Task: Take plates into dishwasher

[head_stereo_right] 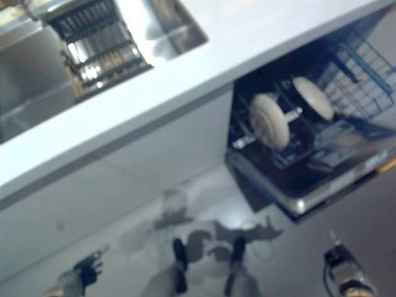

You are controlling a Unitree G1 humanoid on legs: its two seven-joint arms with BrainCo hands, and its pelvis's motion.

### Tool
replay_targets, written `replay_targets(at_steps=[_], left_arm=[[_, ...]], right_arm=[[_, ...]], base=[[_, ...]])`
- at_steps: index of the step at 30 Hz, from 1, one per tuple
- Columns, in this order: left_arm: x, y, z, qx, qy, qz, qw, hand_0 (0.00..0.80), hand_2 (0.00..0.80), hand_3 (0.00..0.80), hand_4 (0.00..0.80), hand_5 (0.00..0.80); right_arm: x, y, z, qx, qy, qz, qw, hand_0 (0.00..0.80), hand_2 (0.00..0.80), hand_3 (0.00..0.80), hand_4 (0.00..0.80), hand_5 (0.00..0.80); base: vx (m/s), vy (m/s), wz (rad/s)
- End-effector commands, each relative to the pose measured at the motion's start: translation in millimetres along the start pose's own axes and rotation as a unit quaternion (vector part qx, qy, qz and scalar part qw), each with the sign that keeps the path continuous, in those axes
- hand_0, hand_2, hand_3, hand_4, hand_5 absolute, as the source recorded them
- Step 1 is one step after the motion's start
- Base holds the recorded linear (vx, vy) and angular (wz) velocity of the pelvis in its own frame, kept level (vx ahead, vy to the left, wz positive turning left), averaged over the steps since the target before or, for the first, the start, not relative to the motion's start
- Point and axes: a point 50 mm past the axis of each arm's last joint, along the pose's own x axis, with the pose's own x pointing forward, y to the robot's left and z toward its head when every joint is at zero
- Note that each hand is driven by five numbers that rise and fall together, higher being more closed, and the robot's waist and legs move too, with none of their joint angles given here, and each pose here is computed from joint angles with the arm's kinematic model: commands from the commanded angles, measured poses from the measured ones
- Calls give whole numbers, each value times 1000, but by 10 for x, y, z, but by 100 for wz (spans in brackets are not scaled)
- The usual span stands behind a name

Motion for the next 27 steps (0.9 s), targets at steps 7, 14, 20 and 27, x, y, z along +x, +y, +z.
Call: replay_targets(at_steps=[7, 14, 20, 27], left_arm=[[-46, -76, -418, -45, 32, 7, 998, 0, 0, 0, 0, 0], [-109, -222, -714, -50, 61, -9, 997, 0, 0, 0, 0, 0], [-132, -275, -770, -50, 73, -19, 996, 0, 0, 0, 0, 0], [-174, -143, -825, -22, 87, -5, 996, 0, 0, 0, 0, 0]], right_arm=[[-108, 489, 644, 212, -99, 169, 957, 0, 0, 0, 0, 0], [-321, 1115, 989, 167, -129, 312, 926, 0, 0, 0, 0, 0], [-647, 1796, 1177, 61, -143, 433, 888, 0, 0, 0, 0, 0], [-1030, 2406, 1225, -18, -157, 517, 841, 0, 0, 0, 0, 0]], base=[[7, 19, 2], [64, 85, 10], [32, 61, 4], [46, -8, -1]])
